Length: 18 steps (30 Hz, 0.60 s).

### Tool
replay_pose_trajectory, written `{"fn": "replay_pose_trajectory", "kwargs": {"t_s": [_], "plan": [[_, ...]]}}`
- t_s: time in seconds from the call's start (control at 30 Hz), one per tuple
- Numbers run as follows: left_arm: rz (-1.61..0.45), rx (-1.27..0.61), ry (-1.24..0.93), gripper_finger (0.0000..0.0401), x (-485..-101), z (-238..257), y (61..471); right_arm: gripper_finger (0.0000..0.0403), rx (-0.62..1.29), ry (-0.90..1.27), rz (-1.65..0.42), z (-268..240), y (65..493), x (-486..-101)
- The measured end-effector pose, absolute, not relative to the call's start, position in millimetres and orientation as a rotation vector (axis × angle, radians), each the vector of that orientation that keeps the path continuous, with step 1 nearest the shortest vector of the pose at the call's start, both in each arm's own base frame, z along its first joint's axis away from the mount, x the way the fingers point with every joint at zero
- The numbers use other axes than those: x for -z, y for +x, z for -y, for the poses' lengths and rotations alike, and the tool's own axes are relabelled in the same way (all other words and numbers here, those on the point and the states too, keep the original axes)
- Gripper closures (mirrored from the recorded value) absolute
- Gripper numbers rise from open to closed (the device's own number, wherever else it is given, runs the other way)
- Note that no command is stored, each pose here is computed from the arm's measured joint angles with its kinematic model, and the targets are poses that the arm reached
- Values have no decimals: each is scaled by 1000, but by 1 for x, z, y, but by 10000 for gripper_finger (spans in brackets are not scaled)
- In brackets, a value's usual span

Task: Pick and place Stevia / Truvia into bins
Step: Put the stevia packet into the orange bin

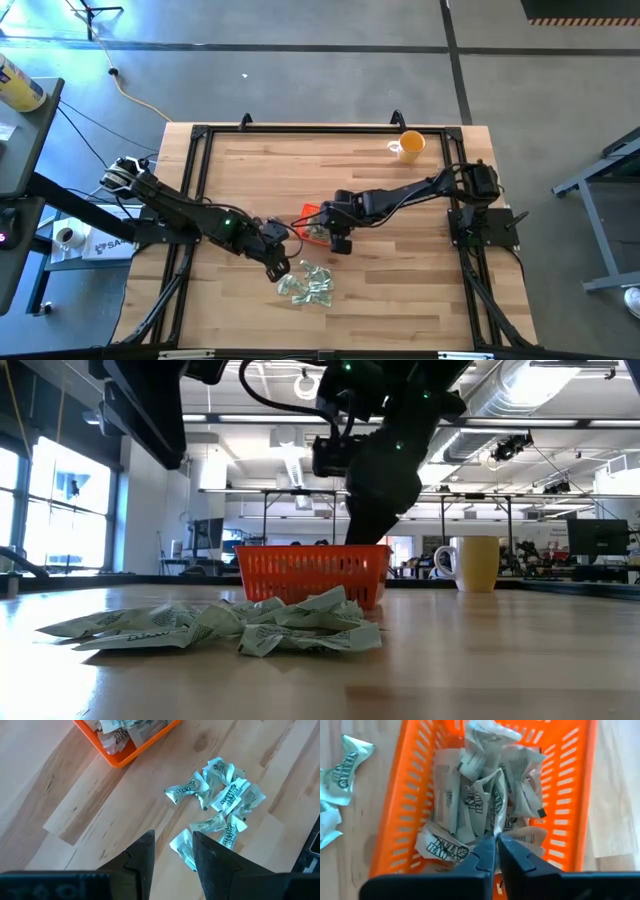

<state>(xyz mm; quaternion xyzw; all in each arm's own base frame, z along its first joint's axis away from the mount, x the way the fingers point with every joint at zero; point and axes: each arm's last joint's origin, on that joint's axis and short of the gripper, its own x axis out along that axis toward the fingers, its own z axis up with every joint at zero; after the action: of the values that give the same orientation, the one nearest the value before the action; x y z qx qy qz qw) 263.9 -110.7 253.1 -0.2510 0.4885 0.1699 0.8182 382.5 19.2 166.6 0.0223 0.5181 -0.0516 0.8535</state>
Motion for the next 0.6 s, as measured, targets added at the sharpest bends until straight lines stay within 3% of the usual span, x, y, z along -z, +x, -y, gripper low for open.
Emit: {"fn": "replay_pose_trajectory", "kwargs": {"t_s": [0.1,0.23,0.43,0.6], "plan": [[-1037,-364,-526,235,-253,111,264,393,108,60,-1059,-21,381,-176],[-1037,-358,-514,235,-253,110,264,363,45,81,-981,-29,380,-203],[-1028,-308,-504,235,-254,112,267,258,17,89,-990,-45,365,-226],[-1006,-168,-357,235,-242,121,284,157,-29,43,-1091,-68,349,-225]]}}
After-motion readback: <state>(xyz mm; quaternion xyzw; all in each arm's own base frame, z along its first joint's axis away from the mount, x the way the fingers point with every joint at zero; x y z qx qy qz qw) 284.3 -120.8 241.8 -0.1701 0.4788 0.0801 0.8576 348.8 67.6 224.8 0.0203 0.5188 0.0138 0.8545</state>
